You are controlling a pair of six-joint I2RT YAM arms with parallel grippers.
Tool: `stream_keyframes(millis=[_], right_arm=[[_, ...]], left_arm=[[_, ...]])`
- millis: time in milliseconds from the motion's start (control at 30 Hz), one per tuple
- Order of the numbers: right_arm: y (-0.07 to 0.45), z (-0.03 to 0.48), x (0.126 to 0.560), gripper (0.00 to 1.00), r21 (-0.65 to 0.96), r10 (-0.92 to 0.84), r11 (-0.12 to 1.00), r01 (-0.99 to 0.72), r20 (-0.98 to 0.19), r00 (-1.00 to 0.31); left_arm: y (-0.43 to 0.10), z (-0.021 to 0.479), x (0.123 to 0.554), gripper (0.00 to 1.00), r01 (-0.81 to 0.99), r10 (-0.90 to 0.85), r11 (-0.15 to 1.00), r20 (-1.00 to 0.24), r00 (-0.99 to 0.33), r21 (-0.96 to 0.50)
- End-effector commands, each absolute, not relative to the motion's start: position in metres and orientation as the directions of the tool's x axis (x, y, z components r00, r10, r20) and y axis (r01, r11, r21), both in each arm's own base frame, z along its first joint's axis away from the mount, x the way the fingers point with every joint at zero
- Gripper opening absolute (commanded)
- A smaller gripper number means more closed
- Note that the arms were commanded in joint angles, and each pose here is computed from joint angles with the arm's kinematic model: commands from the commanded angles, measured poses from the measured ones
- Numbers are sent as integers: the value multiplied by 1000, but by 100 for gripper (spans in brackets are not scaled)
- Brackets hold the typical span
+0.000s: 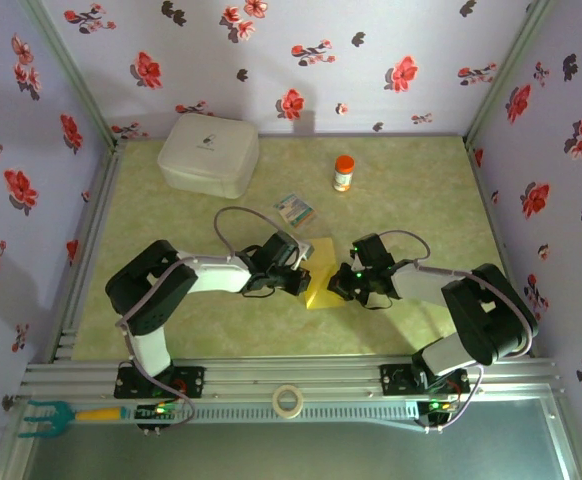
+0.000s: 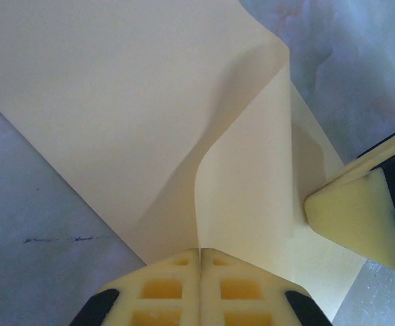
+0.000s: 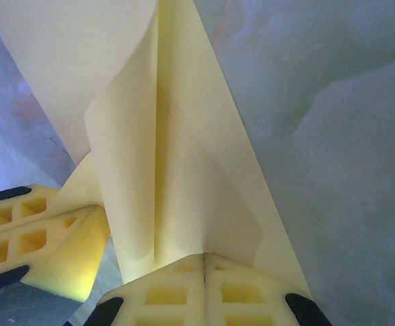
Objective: Fold a paper plane with a square sheet of paper (pick it up from the middle)
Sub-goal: Fold the triangle a second time at the center of the table.
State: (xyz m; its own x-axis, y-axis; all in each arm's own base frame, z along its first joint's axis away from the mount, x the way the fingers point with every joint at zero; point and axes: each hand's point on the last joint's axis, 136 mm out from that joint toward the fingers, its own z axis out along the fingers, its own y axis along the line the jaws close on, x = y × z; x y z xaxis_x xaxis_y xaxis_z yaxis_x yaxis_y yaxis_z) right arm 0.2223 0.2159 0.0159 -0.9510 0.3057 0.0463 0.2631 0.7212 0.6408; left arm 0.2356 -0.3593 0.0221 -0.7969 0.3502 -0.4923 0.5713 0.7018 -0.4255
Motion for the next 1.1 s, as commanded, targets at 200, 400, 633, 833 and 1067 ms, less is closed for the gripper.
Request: stream_keyframes(millis=[200, 400, 633, 833, 1067], right_arm=[[205, 6, 215, 1, 583, 303, 766, 271, 45, -952], [205, 5, 215, 1, 582, 303, 766, 272, 47, -952], [204, 5, 215, 1, 582, 305, 766, 273, 45, -951], [204, 5, 214, 1, 579, 305, 768, 274, 46, -951], [204, 6, 215, 1, 583, 304, 766, 273, 45, -952]], left_arm=[[-363, 28, 234, 0, 615, 383, 671, -516, -766, -415], [-364, 29, 237, 1, 616, 385, 672, -516, -765, -411], [-364, 32, 239, 1, 617, 379, 671, -525, -762, -411], [-366, 35, 239, 1, 625, 388, 663, -526, -757, -412], [-363, 24, 238, 1, 614, 403, 678, -493, -771, -405]])
